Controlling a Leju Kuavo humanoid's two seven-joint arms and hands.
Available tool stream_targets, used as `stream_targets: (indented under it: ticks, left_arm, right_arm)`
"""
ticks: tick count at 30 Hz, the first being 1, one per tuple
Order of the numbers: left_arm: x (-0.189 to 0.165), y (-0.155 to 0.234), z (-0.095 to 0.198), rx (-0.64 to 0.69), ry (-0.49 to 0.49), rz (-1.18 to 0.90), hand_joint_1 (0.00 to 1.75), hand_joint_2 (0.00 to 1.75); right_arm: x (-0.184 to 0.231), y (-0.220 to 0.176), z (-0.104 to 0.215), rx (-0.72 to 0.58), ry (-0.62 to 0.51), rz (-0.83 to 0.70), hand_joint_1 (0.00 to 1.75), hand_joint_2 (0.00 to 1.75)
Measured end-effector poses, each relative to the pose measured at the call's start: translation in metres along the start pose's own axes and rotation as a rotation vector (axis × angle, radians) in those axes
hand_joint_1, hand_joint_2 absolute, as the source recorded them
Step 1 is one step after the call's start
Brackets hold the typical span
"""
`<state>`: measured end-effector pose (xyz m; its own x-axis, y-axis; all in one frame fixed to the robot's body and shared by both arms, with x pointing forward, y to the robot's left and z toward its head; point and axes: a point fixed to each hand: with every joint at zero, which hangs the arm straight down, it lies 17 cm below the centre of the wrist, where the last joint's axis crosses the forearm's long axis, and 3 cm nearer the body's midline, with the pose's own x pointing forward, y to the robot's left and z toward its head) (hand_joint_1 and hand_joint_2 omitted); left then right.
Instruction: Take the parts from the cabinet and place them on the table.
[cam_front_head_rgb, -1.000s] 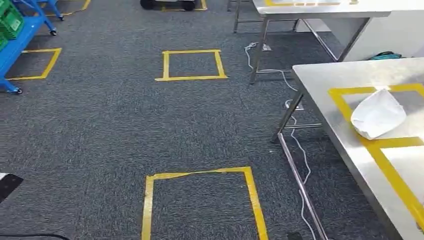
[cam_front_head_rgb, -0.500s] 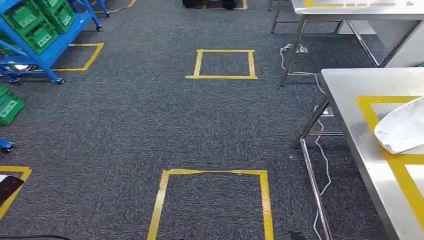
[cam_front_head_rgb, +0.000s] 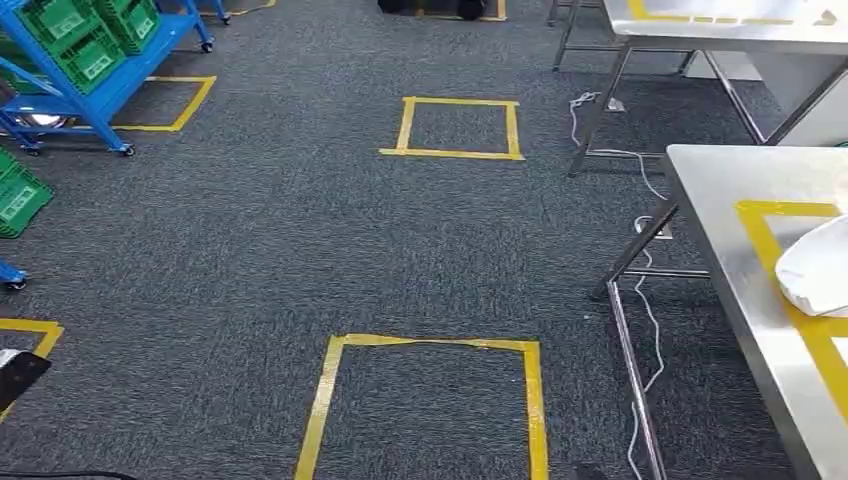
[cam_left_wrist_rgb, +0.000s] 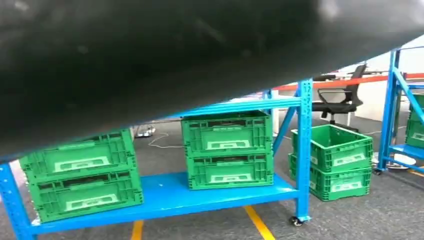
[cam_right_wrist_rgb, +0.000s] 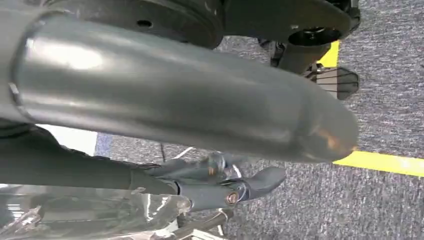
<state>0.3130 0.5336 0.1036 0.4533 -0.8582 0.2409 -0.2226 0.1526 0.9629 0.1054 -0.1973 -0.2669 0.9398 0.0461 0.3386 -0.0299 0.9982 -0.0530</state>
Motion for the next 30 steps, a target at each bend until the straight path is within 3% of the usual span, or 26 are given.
stream_targets:
  ticks: [30]
  left_arm:
    - [0.0008,-0.0064,0.0079,-0.019,-0.038,0.004,0.00,0.00]
  right_arm:
    - [0.0006,-0.0026,-0.0004,-0.013,-0.002,-0.013,0.00,0.00]
